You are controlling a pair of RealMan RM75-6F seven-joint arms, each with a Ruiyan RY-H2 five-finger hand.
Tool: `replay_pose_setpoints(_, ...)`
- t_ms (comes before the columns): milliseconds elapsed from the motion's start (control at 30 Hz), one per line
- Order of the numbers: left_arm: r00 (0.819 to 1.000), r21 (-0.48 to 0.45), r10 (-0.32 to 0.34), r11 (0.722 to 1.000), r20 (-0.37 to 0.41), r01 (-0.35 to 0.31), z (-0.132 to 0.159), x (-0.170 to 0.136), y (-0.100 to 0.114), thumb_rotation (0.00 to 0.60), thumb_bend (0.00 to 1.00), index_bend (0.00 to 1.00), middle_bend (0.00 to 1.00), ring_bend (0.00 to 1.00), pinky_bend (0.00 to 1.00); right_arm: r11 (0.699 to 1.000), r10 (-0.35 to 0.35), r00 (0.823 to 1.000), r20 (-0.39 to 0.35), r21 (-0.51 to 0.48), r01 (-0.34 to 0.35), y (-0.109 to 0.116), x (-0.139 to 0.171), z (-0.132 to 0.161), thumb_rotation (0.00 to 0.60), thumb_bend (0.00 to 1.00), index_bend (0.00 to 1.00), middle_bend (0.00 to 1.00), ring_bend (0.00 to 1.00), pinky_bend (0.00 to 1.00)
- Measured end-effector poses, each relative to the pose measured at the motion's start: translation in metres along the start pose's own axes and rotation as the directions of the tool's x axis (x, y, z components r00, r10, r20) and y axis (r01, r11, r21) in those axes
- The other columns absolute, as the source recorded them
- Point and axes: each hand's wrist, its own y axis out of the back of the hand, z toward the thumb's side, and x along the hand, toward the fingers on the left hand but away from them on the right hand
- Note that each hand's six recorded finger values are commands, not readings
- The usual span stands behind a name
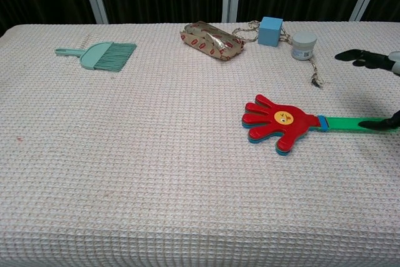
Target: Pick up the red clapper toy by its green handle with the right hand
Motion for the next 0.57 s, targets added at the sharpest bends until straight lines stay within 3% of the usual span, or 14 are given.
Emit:
replay_pose_setpoints(233,1.000,0.012,0.022,1.000,-0.008,-0.022,0.001,-0.003,0.008,0.600,0.19,0.08,0.03,0.00,0.13,0.983,-0.170,0.985,0.010,0.066,0.169,0.036,0.027,-0.013,0.600,0.11,0.00,0.00,0.00,0.00)
replay_pose_setpoints(400,0.998,0.042,0.044,0.998,-0.034,-0.043,-0.004,-0.003,0.017,0.600,0.19,0.08,0.03,0.00,0.13,0.937,-0.324,0.945,0.034,0.150,0.316,0.065,0.066,-0.034,0.600,0.13,0.00,0.00,0.00,0.00)
replay_pose_setpoints(500,0.998,0.062,0.049,0.997,-0.050,-0.045,-0.006,-0.001,0.019,0.600,0.19,0.08,0.03,0.00,0.13,0.920,-0.356,0.932,0.060,0.196,0.339,0.070,0.093,-0.048,0.600,0.13,0.00,0.00,0.00,0.00)
replay_pose_setpoints(567,0.997,0.079,0.050,0.996,-0.055,-0.045,-0.007,0.001,0.021,0.600,0.19,0.08,0.03,0.00,0.12,0.921,-0.348,0.935,0.068,0.210,0.327,0.068,0.103,-0.053,0.600,0.13,0.00,0.00,0.00,0.00)
